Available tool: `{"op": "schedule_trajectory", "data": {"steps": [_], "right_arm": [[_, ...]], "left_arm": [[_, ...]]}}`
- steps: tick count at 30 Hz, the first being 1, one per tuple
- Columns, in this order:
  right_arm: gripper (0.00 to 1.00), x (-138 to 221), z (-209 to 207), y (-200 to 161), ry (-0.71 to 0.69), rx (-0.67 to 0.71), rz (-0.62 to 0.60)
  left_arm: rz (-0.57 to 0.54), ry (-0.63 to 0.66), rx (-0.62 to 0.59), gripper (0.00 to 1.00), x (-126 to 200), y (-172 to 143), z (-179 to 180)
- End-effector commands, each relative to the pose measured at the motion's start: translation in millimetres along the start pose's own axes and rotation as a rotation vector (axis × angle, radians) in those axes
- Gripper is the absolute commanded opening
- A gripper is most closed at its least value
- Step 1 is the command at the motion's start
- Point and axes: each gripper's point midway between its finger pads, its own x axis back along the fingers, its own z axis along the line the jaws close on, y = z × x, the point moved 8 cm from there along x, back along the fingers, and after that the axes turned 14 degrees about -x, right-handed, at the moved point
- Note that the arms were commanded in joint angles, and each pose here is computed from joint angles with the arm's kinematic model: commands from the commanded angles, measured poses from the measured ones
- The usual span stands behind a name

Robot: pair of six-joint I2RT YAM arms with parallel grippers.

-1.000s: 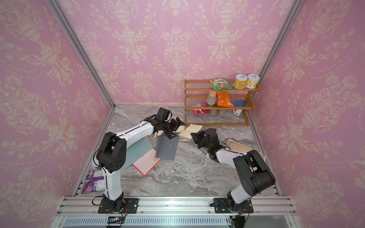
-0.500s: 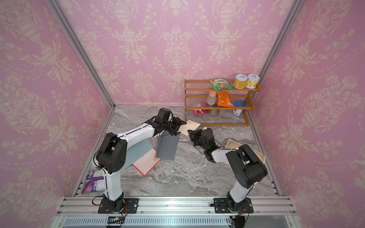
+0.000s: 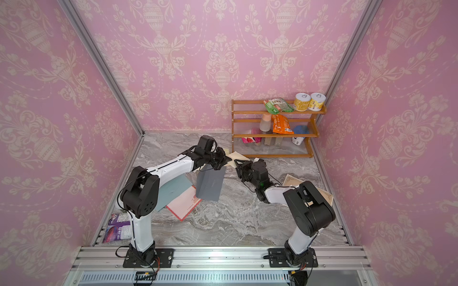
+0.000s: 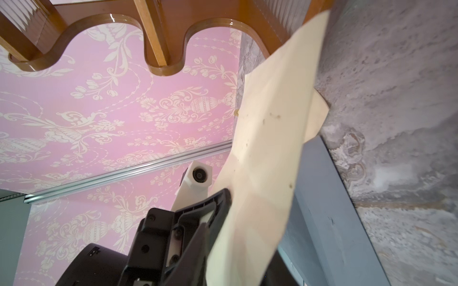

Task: Fold the letter paper in half and place it into the envelope
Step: Fold the letter paper at the center of the board.

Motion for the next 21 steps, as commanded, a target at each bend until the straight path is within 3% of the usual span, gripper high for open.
{"op": "schedule_trajectory", "data": {"steps": [1,6,9,15,18,21], "right_arm": [[0.33,1,16,4,0.036,0.025,-0.013],[0.22,-2,18,10,0.027,0.022,-0.021],[0.00,-6,17,10,0.012,0.025,-0.017],[0.02,-9,20,13,-0.011,0.037,-0.013],[0.21,-9,23,19,-0.016,0.043,-0.023],[0.26,-10,27,25,-0.014,0.044,-0.031]], "left_arm": [[0.034,-0.011,-0.090,0.00,17,-7,-16],[0.046,0.000,-0.136,0.00,25,-12,-17],[0.047,0.000,-0.153,0.00,29,-14,-18],[0.055,0.001,-0.198,0.00,35,-16,-23],[0.057,0.007,-0.224,0.00,39,-17,-25],[0.064,0.011,-0.248,0.00,43,-19,-27]]}}
